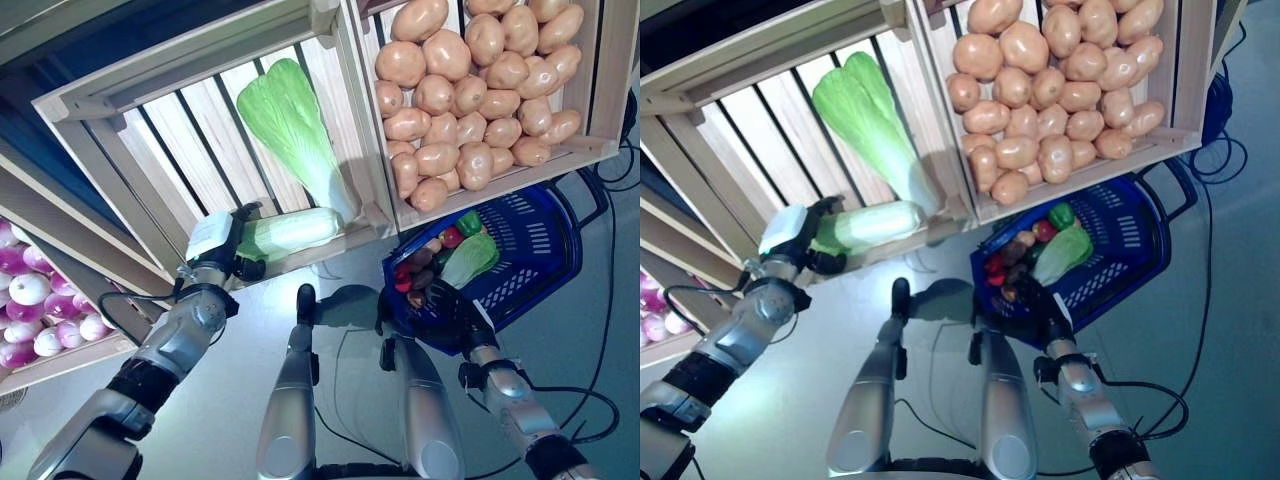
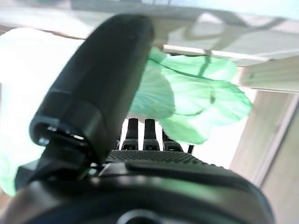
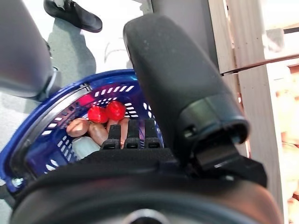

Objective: Put vegetables into the basket

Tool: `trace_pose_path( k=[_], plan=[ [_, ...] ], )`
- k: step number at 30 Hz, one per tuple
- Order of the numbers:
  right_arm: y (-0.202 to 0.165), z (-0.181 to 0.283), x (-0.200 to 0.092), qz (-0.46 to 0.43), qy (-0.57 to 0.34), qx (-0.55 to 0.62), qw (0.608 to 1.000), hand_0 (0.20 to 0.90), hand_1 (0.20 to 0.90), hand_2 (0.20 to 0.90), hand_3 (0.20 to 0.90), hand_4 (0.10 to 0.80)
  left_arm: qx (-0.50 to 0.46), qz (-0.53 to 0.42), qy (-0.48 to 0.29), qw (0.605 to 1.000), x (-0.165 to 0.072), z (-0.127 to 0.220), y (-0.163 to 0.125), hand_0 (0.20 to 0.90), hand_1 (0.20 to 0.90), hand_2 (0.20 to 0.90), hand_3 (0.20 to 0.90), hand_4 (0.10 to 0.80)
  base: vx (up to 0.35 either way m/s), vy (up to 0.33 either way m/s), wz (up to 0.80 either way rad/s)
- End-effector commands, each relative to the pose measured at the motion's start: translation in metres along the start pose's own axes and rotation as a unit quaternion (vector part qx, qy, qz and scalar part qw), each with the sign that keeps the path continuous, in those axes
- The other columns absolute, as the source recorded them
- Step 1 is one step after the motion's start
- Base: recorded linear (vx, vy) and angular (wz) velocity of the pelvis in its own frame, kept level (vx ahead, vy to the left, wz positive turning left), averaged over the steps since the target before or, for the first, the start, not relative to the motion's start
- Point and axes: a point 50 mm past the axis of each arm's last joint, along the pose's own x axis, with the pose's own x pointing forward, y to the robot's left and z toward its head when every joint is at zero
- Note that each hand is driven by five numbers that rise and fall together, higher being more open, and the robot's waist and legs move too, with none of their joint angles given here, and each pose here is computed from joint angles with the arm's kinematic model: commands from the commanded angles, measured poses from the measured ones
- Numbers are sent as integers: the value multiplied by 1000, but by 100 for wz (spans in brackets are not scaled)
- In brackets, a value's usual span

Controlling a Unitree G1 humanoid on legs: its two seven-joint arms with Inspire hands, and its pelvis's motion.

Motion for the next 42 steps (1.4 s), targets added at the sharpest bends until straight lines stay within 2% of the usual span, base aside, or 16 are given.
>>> trace_pose_path(
  k=[1, 12, 24, 30, 37, 42],
  plan=[
    [-4, 16, -3, 5, -43, -24, 999, 900, 900, 900, 900, 800, -3, 66, -19, 998, 10, 11, 23, 900, 900, 900, 900, 800, 0, 0, 0],
    [2, 22, 2, 13, -46, -29, 998, 900, 900, 900, 900, 800, -15, 40, -37, 998, 23, 29, 17, 900, 900, 900, 900, 800, 0, 0, 0],
    [6, 22, 5, 21, -44, -33, 998, 900, 900, 900, 900, 800, -74, -14, -37, 996, 27, 41, -1, 900, 900, 900, 900, 800, 4, 1, -1],
    [9, 24, 7, 27, -44, -36, 998, 900, 900, 900, 900, 800, -61, -10, -42, 997, 32, 46, -2, 900, 900, 900, 900, 800, 0, 0, 0],
    [15, 25, 10, 32, -47, -30, 998, 900, 900, 900, 900, 800, -3, 10, -39, 999, 38, 54, -4, 900, 900, 900, 900, 800, -6, -20, 1],
    [21, 27, 13, 37, -49, -27, 998, 900, 900, 900, 900, 800, 33, 77, -41, 996, 41, 57, -4, 900, 900, 900, 900, 800, -3, -6, -2]
  ],
)
